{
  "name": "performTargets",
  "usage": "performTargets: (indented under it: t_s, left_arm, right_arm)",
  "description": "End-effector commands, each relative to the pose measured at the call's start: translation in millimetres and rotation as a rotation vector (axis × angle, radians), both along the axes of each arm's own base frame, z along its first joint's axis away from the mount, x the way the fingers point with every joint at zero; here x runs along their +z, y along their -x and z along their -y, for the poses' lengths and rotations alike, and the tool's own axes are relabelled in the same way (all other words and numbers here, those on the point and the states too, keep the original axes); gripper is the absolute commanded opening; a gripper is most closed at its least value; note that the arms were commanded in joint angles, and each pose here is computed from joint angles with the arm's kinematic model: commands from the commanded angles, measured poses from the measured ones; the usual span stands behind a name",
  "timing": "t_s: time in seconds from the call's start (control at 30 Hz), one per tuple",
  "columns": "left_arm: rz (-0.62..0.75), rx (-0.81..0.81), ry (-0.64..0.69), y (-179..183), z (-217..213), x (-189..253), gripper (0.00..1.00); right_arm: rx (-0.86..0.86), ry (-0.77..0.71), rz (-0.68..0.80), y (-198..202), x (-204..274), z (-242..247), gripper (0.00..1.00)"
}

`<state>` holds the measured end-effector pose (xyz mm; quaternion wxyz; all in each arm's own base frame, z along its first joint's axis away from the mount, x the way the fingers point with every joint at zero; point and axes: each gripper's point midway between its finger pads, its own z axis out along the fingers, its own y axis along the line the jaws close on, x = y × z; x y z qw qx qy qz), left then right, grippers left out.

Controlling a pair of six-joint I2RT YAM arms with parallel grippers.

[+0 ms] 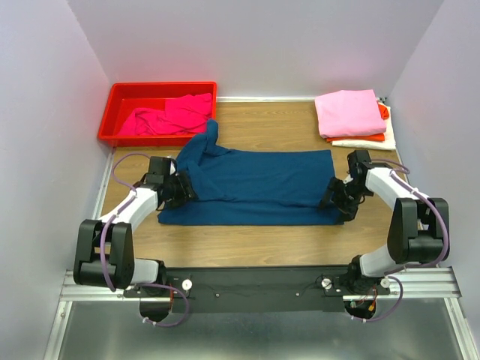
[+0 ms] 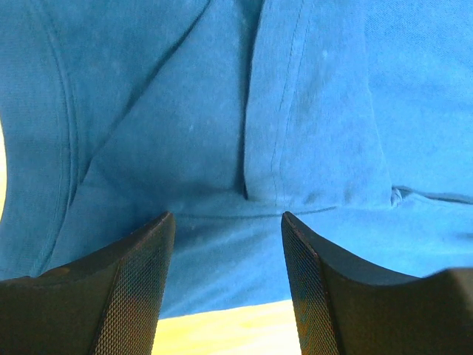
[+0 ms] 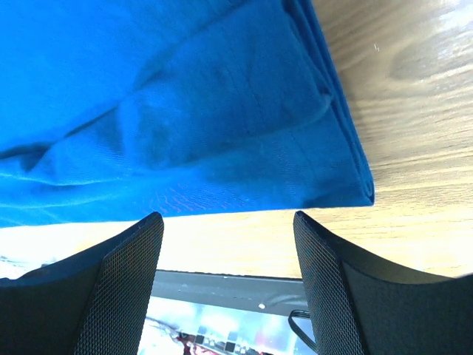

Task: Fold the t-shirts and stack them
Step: Fold the tshirt

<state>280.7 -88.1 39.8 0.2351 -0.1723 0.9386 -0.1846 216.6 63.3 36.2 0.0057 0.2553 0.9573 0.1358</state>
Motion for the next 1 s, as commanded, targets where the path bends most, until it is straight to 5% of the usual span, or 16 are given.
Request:
performTargets:
  t_s: [0.0,0.47,0.97]
  left_arm:
    - [0.035,0.028,-0.015,-9,-3,22,0.68]
    - [0.143,-0.021,-0.023,-51,2,59,0.68]
    - [0.161,-0.019,-0.011,-52,4,63,0.67]
  right_arm:
    - [0.005,0.004,0.049,-17,15,0,0.78]
    - [-0.008,0.058,0.152,-66,-1,9,0.78]
    - [-0.025,0.081,0.227,-120,-5,13,0.78]
